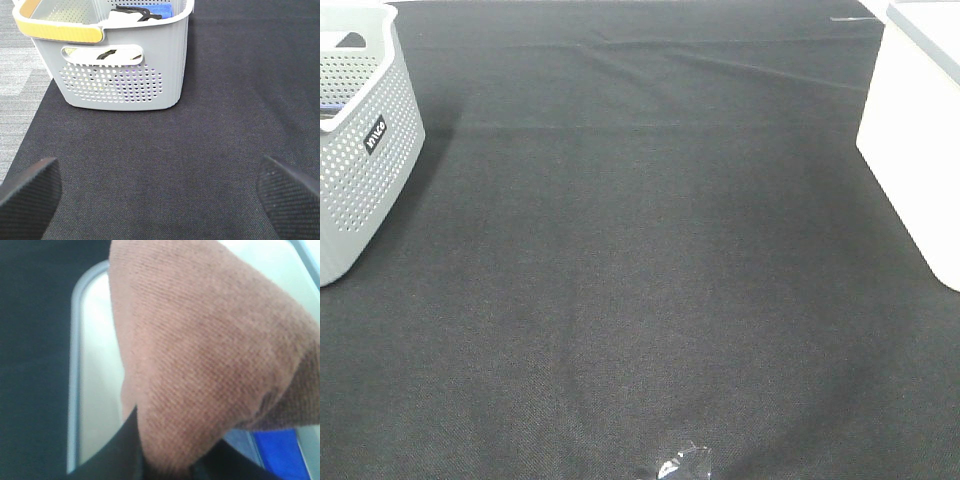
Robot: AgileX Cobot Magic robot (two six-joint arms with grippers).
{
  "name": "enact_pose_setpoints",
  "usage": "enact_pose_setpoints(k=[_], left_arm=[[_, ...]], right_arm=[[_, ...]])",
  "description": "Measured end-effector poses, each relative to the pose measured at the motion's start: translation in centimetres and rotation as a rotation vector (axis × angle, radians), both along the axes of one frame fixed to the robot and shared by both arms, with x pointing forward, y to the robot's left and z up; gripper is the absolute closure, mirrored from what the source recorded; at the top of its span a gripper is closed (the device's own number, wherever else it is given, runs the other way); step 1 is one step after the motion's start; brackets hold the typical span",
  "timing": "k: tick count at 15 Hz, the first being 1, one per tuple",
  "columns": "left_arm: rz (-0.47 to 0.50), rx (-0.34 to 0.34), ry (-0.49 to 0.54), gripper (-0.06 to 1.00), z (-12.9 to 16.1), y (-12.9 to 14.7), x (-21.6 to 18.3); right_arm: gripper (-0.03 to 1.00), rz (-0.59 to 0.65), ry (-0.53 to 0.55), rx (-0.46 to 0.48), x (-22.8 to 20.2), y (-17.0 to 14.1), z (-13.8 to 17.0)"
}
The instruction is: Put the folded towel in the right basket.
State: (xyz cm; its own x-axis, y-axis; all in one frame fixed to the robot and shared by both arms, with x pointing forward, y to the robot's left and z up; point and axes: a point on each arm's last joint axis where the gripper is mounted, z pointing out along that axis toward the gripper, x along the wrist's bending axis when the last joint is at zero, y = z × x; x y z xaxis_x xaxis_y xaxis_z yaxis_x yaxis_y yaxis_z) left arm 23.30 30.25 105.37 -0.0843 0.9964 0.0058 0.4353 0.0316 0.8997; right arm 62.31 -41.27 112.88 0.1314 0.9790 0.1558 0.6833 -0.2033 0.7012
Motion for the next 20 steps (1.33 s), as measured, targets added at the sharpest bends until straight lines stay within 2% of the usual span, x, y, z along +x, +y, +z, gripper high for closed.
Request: enact_pose_setpoints(k=[1, 2, 3, 4, 6, 7, 9, 10, 13, 15, 17, 20], left_arm=[[0.000, 0.000, 0.000, -0.05, 0.0, 0.0, 0.0], [0.000, 0.000, 0.000, -0.05, 0.0, 0.0, 0.0], [0.000, 0.000, 0.000, -0.05, 0.0, 0.0, 0.0], [0.000, 0.000, 0.000, -0.05, 0.0, 0.0, 0.0], [0.000, 0.000, 0.000, -0.05, 0.0, 0.0, 0.0], [0.000, 0.000, 0.000, -0.05, 0.0, 0.0, 0.0], [0.000, 0.000, 0.000, -0.05, 0.0, 0.0, 0.0], [0.000, 0.000, 0.000, -0.05, 0.0, 0.0, 0.0], [0.000, 0.001, 0.000, -0.05, 0.0, 0.0, 0.0], [0.000, 0.001, 0.000, -0.05, 0.0, 0.0, 0.0], [0.000, 0.001, 0.000, -0.05, 0.0, 0.0, 0.0], [0.000, 0.001, 0.000, -0.05, 0.0, 0.0, 0.0]], right_arm=[[0.78, -0.018, 0.030, 0.004, 0.4, -0.3, -1.0], [0.69, -0.034, 0.055, 0.009, 0.9, -0.6, -1.9], [0.49, -0.052, 0.076, 0.023, 1.2, -0.8, -2.7], [0.49, -0.052, 0.076, 0.023, 1.2, -0.8, -2.7], [0.12, -0.073, 0.110, 0.008, 1.4, -1.2, -3.5], [0.03, -0.081, 0.123, 0.000, 1.3, -1.3, -3.6], [0.00, -0.087, 0.177, -0.007, 0.9, -1.1, -3.8], [0.00, -0.080, 0.207, -0.028, 0.6, 0.0, -3.4], [-0.01, 0.028, 0.170, -0.112, -0.2, 5.0, -0.4], [-0.01, 0.069, 0.236, -0.084, -1.8, 7.6, 0.7], [-0.01, 0.093, 0.308, -0.072, -3.8, 8.4, 1.7], [-0.01, 0.108, 0.226, -0.063, -6.4, 8.9, 4.9]])
